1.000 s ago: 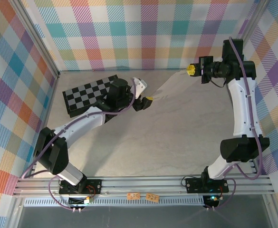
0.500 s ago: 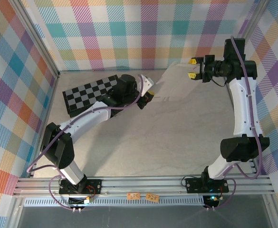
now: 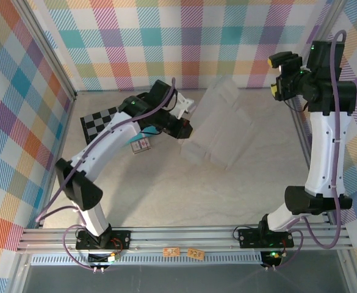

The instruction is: Fold the paper box

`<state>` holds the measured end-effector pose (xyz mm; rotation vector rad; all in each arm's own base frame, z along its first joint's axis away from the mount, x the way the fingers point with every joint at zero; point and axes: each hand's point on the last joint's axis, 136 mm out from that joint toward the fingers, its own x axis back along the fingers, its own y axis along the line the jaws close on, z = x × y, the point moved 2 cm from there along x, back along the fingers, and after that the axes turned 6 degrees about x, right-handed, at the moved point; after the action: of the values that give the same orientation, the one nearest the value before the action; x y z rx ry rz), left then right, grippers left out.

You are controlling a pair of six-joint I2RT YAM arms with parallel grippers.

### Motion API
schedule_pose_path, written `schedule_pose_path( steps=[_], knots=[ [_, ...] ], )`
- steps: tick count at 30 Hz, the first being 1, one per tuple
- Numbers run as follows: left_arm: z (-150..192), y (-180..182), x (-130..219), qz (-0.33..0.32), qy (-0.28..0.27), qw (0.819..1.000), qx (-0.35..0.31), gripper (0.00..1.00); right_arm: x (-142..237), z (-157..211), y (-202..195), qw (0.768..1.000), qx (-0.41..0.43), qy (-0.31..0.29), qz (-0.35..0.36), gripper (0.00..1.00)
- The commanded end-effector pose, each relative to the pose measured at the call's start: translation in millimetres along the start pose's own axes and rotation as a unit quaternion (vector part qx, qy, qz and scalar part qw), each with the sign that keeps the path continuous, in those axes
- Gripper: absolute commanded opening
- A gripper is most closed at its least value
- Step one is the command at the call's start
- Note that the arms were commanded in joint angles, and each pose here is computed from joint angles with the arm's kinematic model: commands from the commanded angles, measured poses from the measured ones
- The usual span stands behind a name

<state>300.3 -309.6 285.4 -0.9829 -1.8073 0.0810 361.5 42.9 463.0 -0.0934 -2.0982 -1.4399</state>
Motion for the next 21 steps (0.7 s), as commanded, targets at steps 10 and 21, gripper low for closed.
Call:
schedule_pose_path(
  steps=[10,21],
  knots=[
    [15.0,70.2,-32.4,-0.216,0.091,0.971,-0.040,0.00,-90.8,141.2,-69.2,0.977,0.035,0.162,0.136,0.62],
    [5.1,64.5,-52.4,-0.214,0.084,0.969,-0.091,0.00,-162.0,186.5,-68.4,0.961,0.018,0.249,0.118,0.56]
  ],
)
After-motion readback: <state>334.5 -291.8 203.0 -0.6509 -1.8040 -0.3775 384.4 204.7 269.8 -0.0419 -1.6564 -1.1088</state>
